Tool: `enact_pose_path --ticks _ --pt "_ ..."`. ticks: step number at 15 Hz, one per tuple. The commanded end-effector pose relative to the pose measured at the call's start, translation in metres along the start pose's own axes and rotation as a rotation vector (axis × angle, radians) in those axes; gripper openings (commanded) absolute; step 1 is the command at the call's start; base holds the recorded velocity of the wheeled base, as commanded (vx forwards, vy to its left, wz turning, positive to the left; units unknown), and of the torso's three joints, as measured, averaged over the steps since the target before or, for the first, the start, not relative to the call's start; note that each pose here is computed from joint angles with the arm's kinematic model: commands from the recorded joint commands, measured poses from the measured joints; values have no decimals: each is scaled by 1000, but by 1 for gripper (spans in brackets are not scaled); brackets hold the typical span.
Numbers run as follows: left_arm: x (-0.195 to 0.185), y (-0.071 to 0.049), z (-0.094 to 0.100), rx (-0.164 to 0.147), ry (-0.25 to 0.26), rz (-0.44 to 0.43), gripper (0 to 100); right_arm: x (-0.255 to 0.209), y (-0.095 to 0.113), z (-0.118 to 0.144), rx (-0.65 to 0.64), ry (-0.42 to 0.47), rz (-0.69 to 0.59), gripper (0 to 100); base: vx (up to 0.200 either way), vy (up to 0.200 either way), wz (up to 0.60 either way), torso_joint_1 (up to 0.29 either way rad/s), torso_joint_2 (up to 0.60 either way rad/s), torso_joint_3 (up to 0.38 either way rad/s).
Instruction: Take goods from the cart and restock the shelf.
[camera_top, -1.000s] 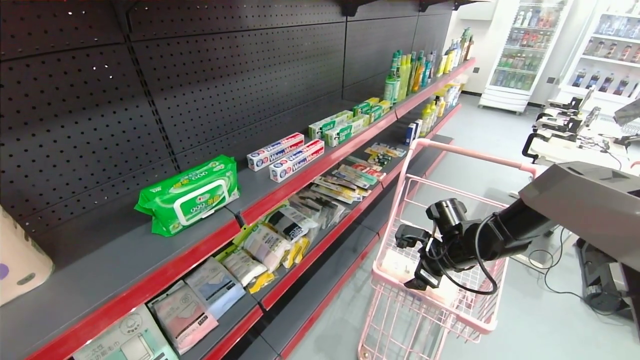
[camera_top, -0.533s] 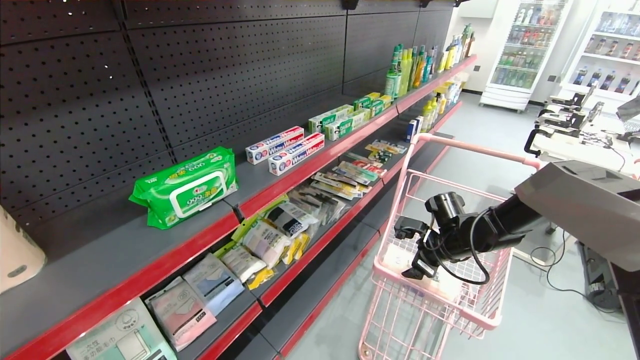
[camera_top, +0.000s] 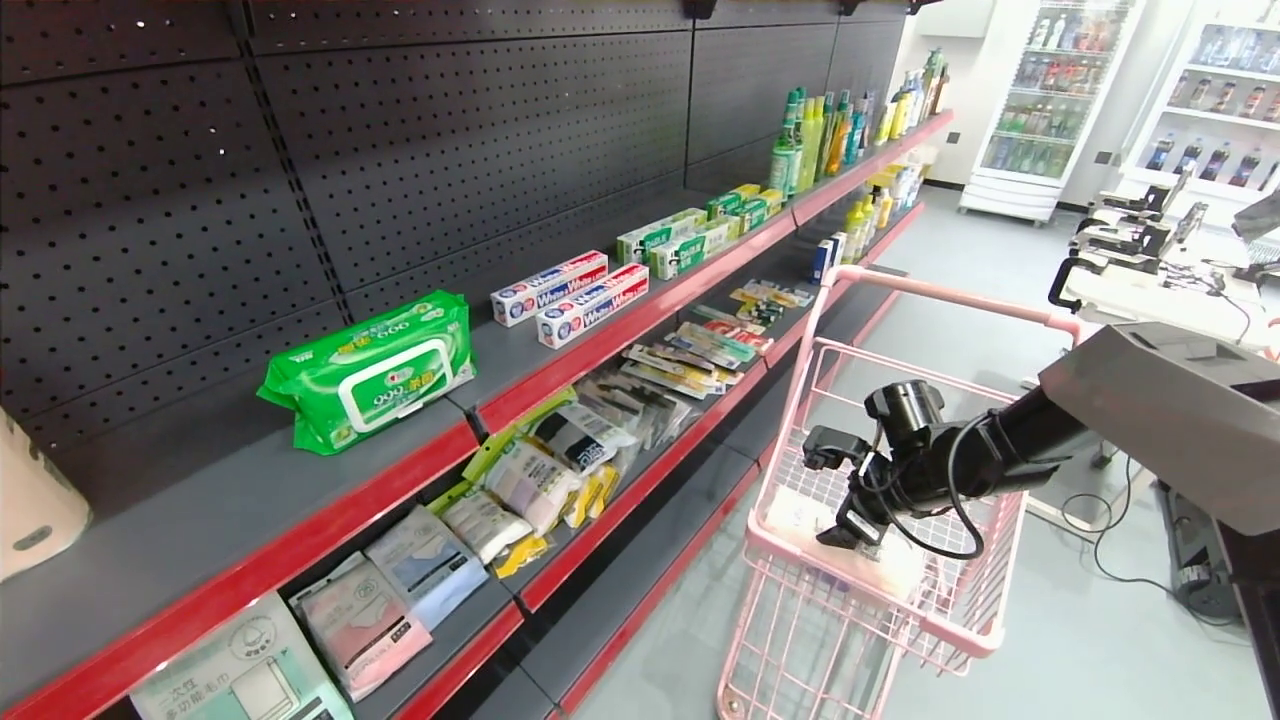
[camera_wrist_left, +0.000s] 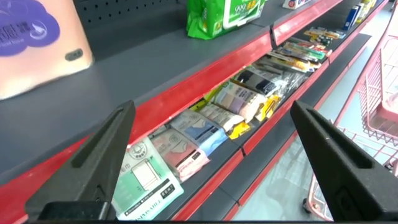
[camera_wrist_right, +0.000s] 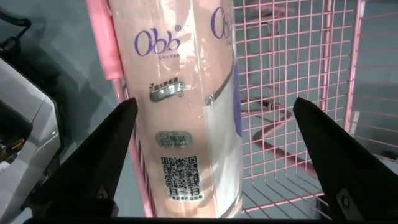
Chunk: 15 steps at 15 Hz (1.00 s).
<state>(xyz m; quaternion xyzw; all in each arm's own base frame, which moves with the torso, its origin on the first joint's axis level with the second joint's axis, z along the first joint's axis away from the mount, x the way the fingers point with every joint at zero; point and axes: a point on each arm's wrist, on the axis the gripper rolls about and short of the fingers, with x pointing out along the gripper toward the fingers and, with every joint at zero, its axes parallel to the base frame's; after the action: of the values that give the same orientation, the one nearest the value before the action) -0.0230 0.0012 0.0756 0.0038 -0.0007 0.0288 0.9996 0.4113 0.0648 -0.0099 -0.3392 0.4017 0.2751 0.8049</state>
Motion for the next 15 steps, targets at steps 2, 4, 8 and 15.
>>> enact_pose_path --ticks 2,4,8,15 --pt "0 0 0 0 2 1 100 2 -5 1 5 -9 -12 100 0 0 0 -159 332 183" --pt "0 0 0 0 2 1 100 2 -7 3 3 -16 -18 100 0 0 0 -141 344 190" --pt "0 0 0 0 2 1 100 8 -7 4 3 -16 -15 100 0 0 0 -105 248 133" --pt "0 0 0 0 2 1 100 9 -11 8 3 -30 -28 100 0 0 0 0 0 0"
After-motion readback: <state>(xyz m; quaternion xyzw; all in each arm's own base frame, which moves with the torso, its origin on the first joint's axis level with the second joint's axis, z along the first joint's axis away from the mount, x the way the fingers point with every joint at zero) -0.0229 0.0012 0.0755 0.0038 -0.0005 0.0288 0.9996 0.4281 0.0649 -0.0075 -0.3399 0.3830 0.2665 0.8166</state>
